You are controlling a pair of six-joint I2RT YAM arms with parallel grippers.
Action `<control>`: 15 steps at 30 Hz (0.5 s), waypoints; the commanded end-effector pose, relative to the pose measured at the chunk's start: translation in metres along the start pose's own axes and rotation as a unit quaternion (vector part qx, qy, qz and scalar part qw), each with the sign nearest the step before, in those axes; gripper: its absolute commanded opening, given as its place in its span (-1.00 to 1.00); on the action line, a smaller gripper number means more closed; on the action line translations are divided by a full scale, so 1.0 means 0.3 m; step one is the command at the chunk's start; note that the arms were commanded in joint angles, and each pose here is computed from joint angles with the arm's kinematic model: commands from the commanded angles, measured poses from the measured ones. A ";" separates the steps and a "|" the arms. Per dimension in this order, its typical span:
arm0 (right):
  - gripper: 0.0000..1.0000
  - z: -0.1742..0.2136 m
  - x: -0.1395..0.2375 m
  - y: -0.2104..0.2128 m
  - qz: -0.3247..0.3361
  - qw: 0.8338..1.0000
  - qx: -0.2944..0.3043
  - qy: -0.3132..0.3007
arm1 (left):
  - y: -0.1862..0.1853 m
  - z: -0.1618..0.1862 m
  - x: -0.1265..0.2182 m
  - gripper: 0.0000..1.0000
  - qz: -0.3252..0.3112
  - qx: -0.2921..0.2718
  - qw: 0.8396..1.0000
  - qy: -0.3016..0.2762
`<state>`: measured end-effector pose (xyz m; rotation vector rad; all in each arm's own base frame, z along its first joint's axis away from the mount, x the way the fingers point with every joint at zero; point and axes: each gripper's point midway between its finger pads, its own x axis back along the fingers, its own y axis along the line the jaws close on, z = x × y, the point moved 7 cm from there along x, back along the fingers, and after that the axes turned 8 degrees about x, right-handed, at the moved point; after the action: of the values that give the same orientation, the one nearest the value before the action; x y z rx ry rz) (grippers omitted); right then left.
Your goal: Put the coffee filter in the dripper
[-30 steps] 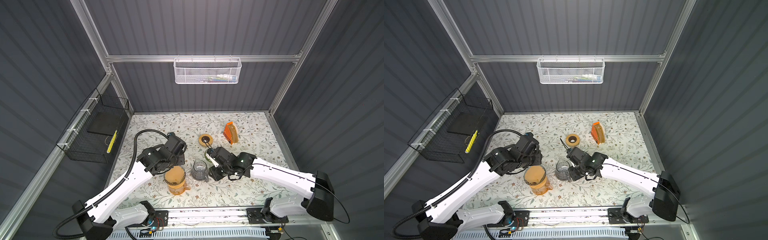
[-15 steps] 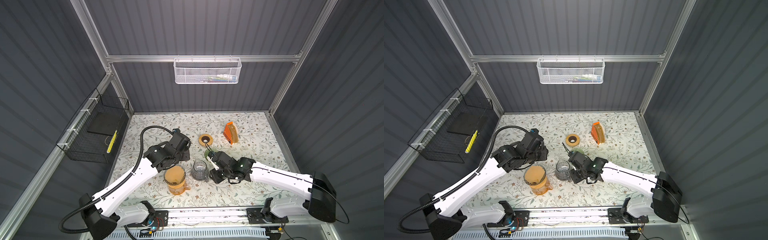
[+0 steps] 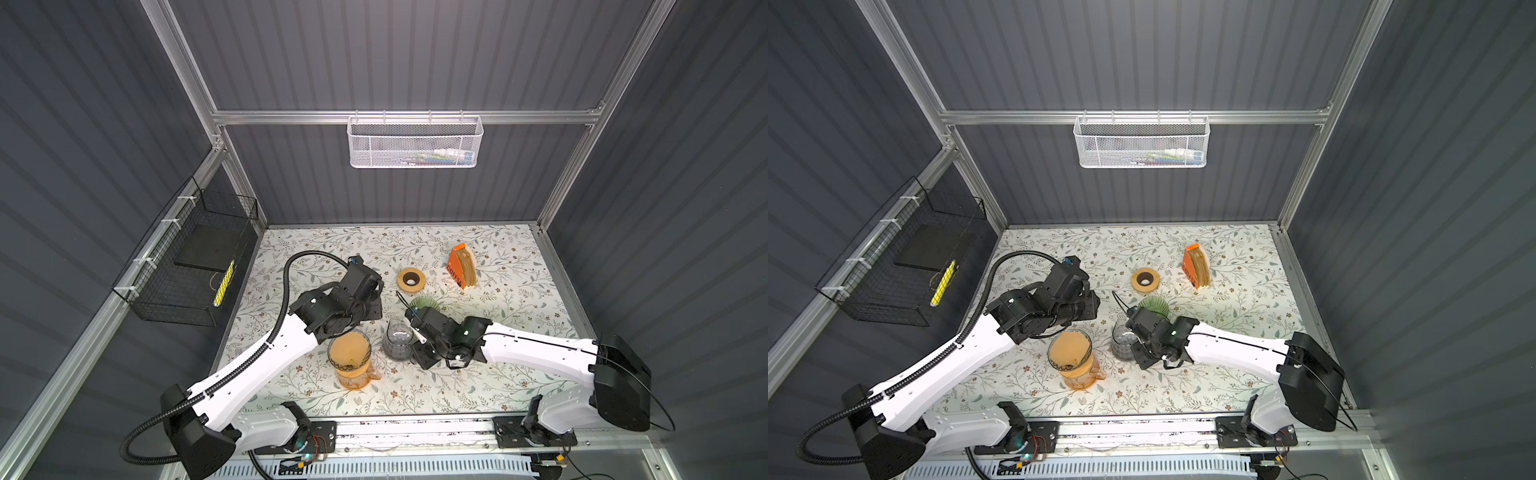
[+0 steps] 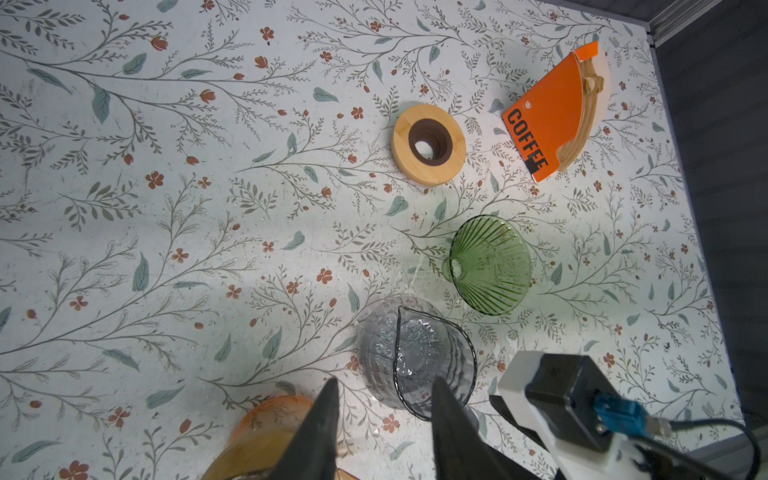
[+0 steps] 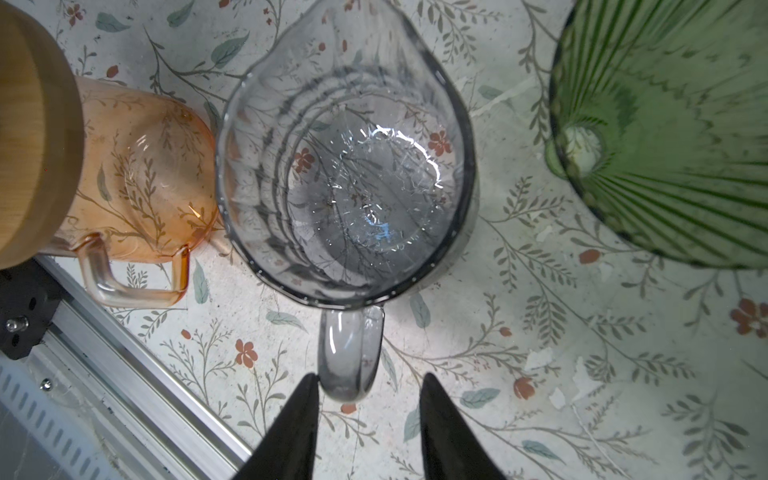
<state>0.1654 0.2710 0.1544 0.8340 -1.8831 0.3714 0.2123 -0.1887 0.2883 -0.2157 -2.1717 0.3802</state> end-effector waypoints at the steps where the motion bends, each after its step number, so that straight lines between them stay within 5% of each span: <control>1: -0.18 -0.031 -0.002 0.009 0.010 1.000 0.014 -0.008 | -0.014 -0.009 0.013 -0.24 0.010 -0.011 1.000 -0.004; 15: -0.34 -0.048 -0.048 0.020 0.034 0.999 0.029 0.014 | -0.001 -0.004 0.022 -0.23 0.007 -0.012 1.000 -0.006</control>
<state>0.1729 0.2882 0.1482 0.8243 -1.8835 0.4398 0.2122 -0.1886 0.2884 -0.2177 -2.1730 0.3756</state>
